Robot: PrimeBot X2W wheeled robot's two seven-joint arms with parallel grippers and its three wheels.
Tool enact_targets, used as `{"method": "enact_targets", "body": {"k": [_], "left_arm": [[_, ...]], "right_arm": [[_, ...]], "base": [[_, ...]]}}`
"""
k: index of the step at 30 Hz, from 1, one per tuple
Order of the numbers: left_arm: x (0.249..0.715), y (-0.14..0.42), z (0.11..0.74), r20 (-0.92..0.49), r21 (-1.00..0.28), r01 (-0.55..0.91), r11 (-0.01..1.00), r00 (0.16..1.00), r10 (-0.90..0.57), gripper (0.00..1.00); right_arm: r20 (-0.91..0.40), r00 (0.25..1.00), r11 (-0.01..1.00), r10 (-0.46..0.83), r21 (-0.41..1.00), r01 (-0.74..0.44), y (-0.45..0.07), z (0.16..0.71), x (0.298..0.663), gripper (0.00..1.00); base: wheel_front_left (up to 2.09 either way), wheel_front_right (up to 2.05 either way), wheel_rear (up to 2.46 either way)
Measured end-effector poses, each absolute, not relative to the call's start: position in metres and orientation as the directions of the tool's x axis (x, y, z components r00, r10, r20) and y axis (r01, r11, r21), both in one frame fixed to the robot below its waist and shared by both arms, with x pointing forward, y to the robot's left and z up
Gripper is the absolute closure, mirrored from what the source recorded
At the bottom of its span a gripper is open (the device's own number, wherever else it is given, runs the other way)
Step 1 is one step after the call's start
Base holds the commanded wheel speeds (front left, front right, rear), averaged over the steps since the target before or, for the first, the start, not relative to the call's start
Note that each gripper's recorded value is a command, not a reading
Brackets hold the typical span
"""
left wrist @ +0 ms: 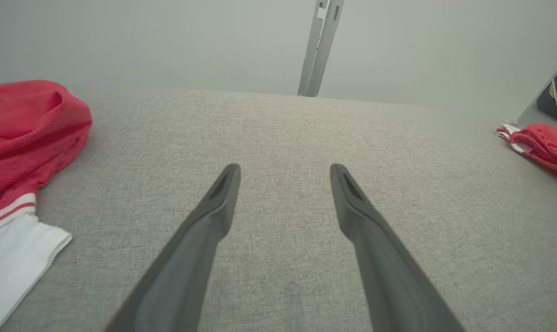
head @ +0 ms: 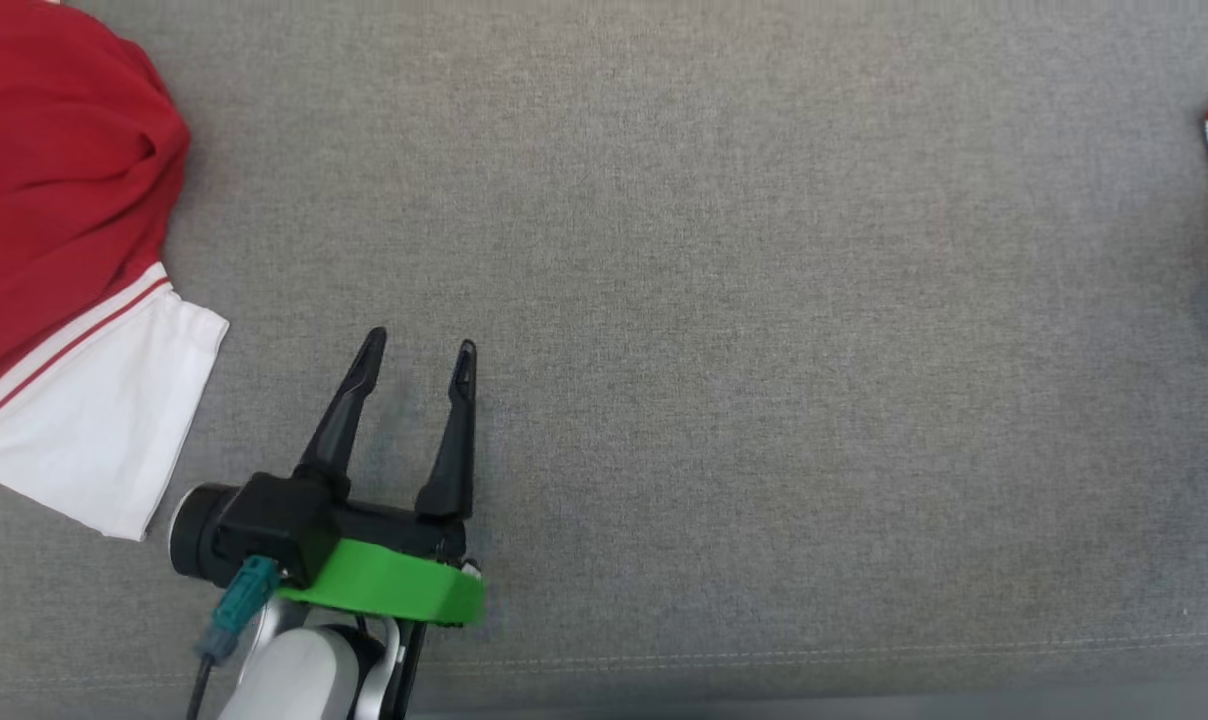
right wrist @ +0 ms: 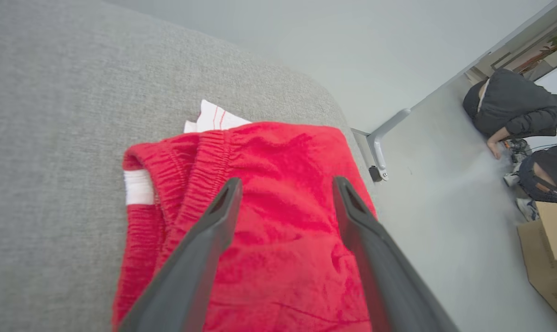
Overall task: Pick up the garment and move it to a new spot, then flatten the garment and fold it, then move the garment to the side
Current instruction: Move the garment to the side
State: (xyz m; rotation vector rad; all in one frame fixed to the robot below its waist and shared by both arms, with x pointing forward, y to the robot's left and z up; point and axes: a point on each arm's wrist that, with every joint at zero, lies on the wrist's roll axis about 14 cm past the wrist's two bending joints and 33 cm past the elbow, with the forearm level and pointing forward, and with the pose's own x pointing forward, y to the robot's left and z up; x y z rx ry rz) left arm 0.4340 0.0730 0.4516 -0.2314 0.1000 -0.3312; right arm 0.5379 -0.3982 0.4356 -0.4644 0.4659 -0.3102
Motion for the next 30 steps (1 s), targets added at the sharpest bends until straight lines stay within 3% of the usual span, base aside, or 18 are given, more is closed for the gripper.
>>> {"method": "enact_targets", "body": {"k": [7,15,25,30], "left_arm": [[0.428,0.117,0.461,-0.077,-0.272,0.131,0.953,0.985,-0.158,0.00],[0.409,0.161,0.468,-0.123,-0.304,-0.052,0.951,0.992,0.015,0.00],[0.381,0.171,0.497,-0.023,-0.201,-0.014,0.979,1.000,0.009,0.00],[0.372,0.183,0.504,0.009,-0.209,-0.053,0.976,0.998,0.056,0.00]], "right_arm": [[-0.276,0.924,0.937,-0.265,-0.299,0.179,-0.345,0.449,0.527,0.00],[-0.198,0.976,0.979,-0.092,-0.197,0.052,-0.264,0.475,0.513,0.00],[0.055,0.998,1.000,0.019,-0.004,-0.019,-0.203,0.537,0.470,0.00],[0.132,0.991,0.998,0.039,0.052,-0.046,-0.191,0.549,0.443,0.00]], "base": [[0.00,0.00,0.00],[0.00,0.00,0.00],[0.00,0.00,0.00],[0.00,0.00,0.00]]}}
